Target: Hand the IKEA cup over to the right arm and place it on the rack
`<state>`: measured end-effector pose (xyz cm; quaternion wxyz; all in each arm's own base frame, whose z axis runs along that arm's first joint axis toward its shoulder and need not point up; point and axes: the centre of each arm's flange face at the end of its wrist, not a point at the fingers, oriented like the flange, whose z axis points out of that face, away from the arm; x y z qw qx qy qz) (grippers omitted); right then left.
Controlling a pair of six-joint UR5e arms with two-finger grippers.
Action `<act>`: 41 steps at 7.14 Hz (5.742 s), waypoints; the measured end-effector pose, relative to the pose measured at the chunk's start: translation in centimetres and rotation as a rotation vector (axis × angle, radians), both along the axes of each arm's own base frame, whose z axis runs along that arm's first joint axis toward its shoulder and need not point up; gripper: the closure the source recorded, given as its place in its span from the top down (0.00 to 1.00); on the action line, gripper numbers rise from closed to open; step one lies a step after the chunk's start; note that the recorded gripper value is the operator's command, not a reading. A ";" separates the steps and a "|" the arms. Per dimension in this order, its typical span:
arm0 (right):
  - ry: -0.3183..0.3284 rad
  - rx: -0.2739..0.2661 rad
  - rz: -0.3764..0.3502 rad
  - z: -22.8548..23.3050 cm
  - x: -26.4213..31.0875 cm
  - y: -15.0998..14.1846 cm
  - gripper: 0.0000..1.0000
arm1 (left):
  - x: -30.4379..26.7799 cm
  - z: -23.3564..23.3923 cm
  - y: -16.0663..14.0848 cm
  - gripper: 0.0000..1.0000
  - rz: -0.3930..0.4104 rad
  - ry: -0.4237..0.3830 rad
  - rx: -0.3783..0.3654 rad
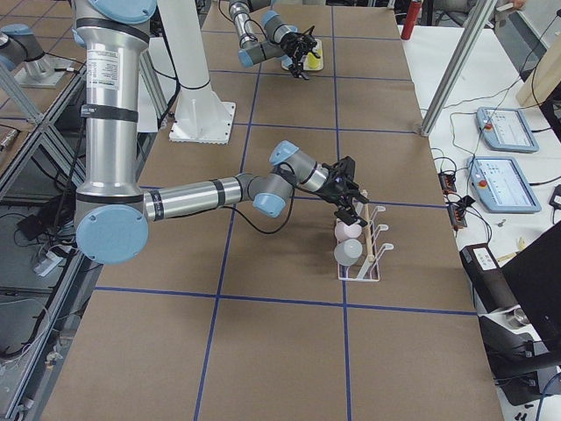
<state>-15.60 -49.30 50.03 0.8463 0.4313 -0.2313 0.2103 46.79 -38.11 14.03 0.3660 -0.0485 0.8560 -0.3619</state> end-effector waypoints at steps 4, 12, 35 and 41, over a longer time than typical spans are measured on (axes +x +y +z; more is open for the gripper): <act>-0.116 0.023 -0.118 -7.1 1.9 3.1 1.00 | -11.3 4.3 -3.0 1.00 0.004 -0.211 0.134; -0.801 -0.196 -0.371 -22.4 -7.1 4.1 1.00 | -30.1 25.7 -6.2 1.00 0.177 -0.986 0.472; -0.981 -0.229 -0.387 -24.9 -13.1 3.5 1.00 | -21.6 37.1 -11.3 0.00 0.552 -1.486 0.711; -1.000 -0.203 -0.405 -26.1 -12.7 4.1 1.00 | -26.0 26.6 -14.6 0.00 0.449 -1.484 0.588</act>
